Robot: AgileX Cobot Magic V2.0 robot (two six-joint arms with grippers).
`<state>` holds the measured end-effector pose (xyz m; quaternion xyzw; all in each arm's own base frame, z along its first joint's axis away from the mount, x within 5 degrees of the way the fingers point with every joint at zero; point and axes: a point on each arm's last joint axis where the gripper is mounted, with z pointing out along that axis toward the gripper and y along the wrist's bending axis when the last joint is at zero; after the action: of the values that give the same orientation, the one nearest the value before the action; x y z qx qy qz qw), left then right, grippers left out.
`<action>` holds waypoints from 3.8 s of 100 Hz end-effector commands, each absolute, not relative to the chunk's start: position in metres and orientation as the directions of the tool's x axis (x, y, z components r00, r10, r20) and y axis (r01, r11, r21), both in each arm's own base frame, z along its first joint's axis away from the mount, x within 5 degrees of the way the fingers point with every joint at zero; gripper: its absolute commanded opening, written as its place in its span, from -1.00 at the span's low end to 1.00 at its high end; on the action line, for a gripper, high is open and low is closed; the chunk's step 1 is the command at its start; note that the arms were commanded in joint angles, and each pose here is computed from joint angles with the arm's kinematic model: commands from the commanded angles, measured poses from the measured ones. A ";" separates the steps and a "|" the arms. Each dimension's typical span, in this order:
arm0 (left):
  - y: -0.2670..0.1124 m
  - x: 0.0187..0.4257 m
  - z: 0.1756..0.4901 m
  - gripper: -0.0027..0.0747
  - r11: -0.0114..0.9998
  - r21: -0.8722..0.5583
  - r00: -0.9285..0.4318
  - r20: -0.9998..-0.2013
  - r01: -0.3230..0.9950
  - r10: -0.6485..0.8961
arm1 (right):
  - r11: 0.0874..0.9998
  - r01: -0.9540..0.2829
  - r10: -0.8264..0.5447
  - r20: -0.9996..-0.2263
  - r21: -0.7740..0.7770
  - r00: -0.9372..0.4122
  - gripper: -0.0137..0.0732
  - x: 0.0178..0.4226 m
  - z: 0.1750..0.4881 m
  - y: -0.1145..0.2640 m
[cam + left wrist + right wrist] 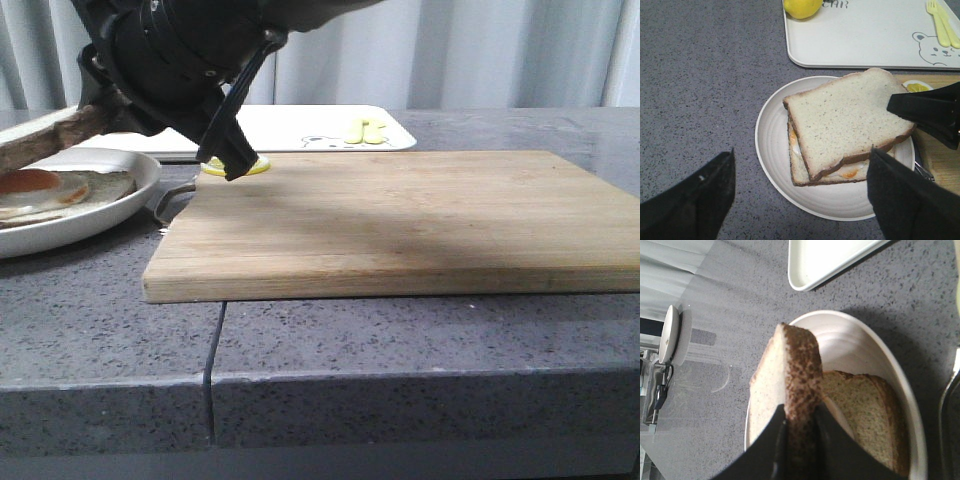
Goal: Place bread and move sandwich to tray
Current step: 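Lay the bread slice on top of the egg toast, open right gripper, then raise the right gripper away from the sandwich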
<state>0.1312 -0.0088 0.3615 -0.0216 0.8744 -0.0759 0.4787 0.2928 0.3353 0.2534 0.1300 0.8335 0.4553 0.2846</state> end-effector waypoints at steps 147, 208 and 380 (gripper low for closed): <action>-0.009 0.134 0.376 0.40 0.985 -0.166 -0.463 -0.877 0.039 -0.129 | 0.625 -0.359 0.290 -0.633 0.693 -0.718 0.38 0.287 0.289 0.331; -0.009 0.134 0.376 0.40 0.985 -0.166 -0.463 -0.877 0.039 -0.129 | 0.683 -0.404 0.255 -0.717 0.609 -0.649 0.38 0.291 0.296 0.310; -0.009 0.134 0.376 0.40 0.985 -0.166 -0.463 -0.877 0.039 -0.129 | 0.998 -0.068 -0.005 -0.992 0.003 -0.124 0.38 0.119 0.360 0.009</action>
<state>0.1312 -0.0088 0.3615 -0.0216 0.8744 -0.0759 0.4787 0.1249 0.0142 0.3535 -0.0402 0.7688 0.0462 0.6365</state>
